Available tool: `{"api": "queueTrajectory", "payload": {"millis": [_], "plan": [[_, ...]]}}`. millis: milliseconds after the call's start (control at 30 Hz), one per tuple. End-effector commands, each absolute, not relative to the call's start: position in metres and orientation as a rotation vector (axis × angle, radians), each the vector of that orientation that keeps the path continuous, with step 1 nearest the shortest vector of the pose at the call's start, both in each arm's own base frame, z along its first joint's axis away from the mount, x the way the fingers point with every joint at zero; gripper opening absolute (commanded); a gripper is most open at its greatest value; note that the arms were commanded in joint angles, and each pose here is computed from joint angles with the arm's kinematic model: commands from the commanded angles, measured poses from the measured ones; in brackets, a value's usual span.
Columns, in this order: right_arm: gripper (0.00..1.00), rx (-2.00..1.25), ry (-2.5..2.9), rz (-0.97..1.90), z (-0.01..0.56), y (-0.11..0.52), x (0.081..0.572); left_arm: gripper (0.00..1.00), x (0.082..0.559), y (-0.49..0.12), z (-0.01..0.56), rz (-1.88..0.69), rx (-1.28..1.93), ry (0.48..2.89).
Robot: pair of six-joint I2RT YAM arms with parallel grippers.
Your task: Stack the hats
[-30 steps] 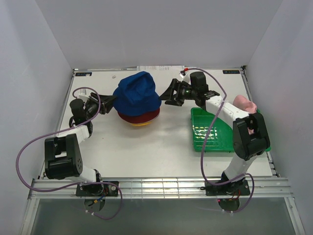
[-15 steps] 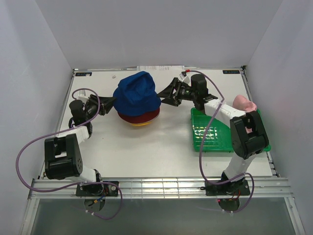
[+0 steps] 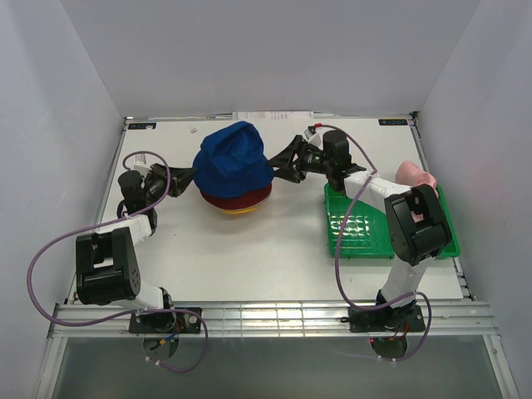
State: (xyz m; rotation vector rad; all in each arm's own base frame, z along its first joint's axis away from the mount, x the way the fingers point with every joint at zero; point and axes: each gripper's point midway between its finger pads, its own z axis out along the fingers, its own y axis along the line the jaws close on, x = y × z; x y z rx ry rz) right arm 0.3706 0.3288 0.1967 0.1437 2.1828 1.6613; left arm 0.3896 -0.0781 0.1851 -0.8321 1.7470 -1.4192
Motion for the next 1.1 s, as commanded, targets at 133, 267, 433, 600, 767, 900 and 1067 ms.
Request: {"api": "queueTrajectory", "payload": {"millis": [133, 267, 433, 600, 767, 900, 1067], "plan": [[0.56, 0.125, 2.142, 1.712, 0.199, 0.339, 0.375, 0.16, 0.387, -0.075, 0.190, -1.397, -0.796, 1.729], [0.47, 0.131, 2.146, 1.715, 0.197, 0.342, 0.379, 0.11, 0.386, -0.076, 0.188, -1.397, -0.801, 1.735], [0.28, 0.146, 2.163, 1.705, 0.191, 0.345, 0.386, 0.10, 0.386, -0.075, 0.183, -1.396, -0.817, 1.745], [0.15, 0.155, 2.178, 1.672, 0.187, 0.345, 0.393, 0.05, 0.386, -0.075, 0.177, -1.390, -0.840, 1.756], [0.31, 0.163, 2.172, 1.681, 0.187, 0.344, 0.390, 0.04, 0.386, -0.074, 0.174, -1.384, -0.846, 1.764], [0.48, 0.172, 2.155, 1.673, 0.190, 0.341, 0.386, 0.04, 0.387, -0.074, 0.176, -1.384, -0.842, 1.762], [0.58, 0.186, 2.114, 1.694, 0.201, 0.340, 0.386, 0.04, 0.387, -0.074, 0.178, -1.384, -0.833, 1.765]]}}
